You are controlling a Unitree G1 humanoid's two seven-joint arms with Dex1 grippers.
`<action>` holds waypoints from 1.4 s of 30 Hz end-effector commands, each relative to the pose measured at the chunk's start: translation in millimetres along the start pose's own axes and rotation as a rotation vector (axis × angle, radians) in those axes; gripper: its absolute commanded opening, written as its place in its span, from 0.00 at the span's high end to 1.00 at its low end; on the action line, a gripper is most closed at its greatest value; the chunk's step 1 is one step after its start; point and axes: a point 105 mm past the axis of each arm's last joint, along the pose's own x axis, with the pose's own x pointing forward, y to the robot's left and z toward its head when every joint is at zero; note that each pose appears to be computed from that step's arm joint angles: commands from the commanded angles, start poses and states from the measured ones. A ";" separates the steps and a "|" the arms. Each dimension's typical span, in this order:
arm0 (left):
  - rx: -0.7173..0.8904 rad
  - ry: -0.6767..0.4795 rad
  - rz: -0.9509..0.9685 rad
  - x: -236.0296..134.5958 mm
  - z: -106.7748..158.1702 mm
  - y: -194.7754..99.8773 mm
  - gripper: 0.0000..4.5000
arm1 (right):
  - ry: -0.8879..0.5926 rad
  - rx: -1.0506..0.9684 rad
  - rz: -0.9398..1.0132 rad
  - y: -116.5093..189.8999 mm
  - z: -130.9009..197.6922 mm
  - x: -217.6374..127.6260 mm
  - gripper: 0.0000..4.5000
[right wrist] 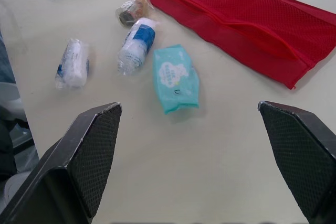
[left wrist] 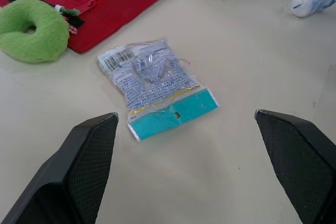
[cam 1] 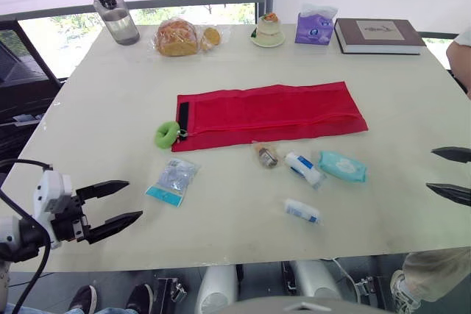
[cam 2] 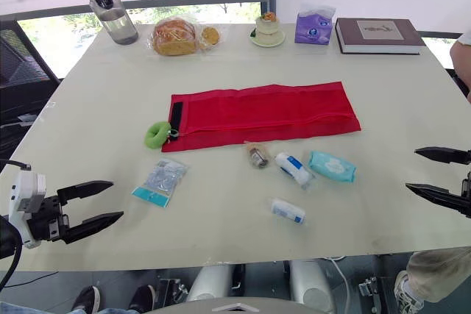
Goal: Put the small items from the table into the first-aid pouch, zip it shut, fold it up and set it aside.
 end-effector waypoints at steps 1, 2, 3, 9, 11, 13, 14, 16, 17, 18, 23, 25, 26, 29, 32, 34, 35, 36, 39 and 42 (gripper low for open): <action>0.032 -0.013 0.004 -3.0 7.6 -1.7 0.00 | -0.010 -0.044 -0.008 -2.0 8.0 -4.2 0.01; 0.041 -0.015 0.018 -2.9 8.6 -0.8 0.00 | -0.011 -0.040 -0.011 -3.1 6.2 -5.8 0.01; 0.048 -0.019 0.027 -3.0 9.6 -0.2 0.00 | -0.012 -0.037 -0.012 -3.6 4.3 -6.8 0.01; 0.056 -0.022 0.036 -2.9 13.6 1.1 0.00 | -0.025 -0.038 -0.013 -4.3 -1.6 -8.3 0.01; 0.056 -0.026 0.031 -1.3 15.1 0.1 0.00 | -0.028 -0.039 -0.014 -4.8 -3.5 -10.0 0.01; 0.053 -0.037 0.031 -0.6 17.0 0.1 0.00 | -0.032 -0.045 -0.011 -4.8 -3.9 -10.8 0.01; 0.051 -0.039 0.034 -0.2 17.6 1.0 0.00 | -0.037 -0.049 -0.007 -4.6 -3.3 -10.4 0.01; 0.044 -0.044 0.042 1.8 18.9 3.1 0.00 | -0.055 -0.057 0.007 -3.6 -0.7 -7.6 0.01; 0.031 -0.045 0.048 3.6 19.2 4.6 0.00 | -0.069 -0.060 0.020 -2.1 1.6 -4.8 0.01; 0.013 -0.055 0.053 6.7 20.7 5.4 0.00 | -0.086 -0.062 0.037 -0.1 4.6 -1.1 0.01; -0.089 -0.065 0.092 27.6 23.9 8.9 0.00 | -0.153 -0.094 0.088 8.4 18.8 20.1 0.01; -0.149 -0.061 0.107 36.2 23.8 10.9 0.00 | -0.188 -0.116 0.123 16.4 29.8 34.0 0.01; -0.203 -0.057 0.111 40.6 22.7 12.5 0.00 | -0.216 -0.133 0.152 23.5 40.0 44.5 0.01; -0.314 -0.009 0.109 48.1 13.6 15.8 0.00 | -0.278 -0.181 0.209 40.0 63.7 66.7 0.01; -0.403 0.018 0.081 53.8 11.8 15.9 0.00 | -0.301 -0.187 0.244 51.7 74.5 79.7 0.01; -0.458 0.046 0.084 57.6 8.3 20.3 0.00 | -0.320 -0.198 0.271 59.6 80.8 86.9 0.01; -0.481 0.066 0.090 59.3 4.8 22.5 0.00 | -0.325 -0.204 0.282 62.1 82.6 89.5 0.01; -0.499 0.085 0.098 60.8 1.4 24.5 0.00 | -0.326 -0.212 0.284 63.2 83.5 91.5 0.01; -0.539 0.115 0.071 66.5 -2.6 22.4 0.00 | -0.333 -0.225 0.295 65.3 85.1 93.9 0.01; -0.609 0.117 0.004 75.4 -0.4 12.2 0.00 | -0.342 -0.226 0.301 67.0 86.0 94.7 0.01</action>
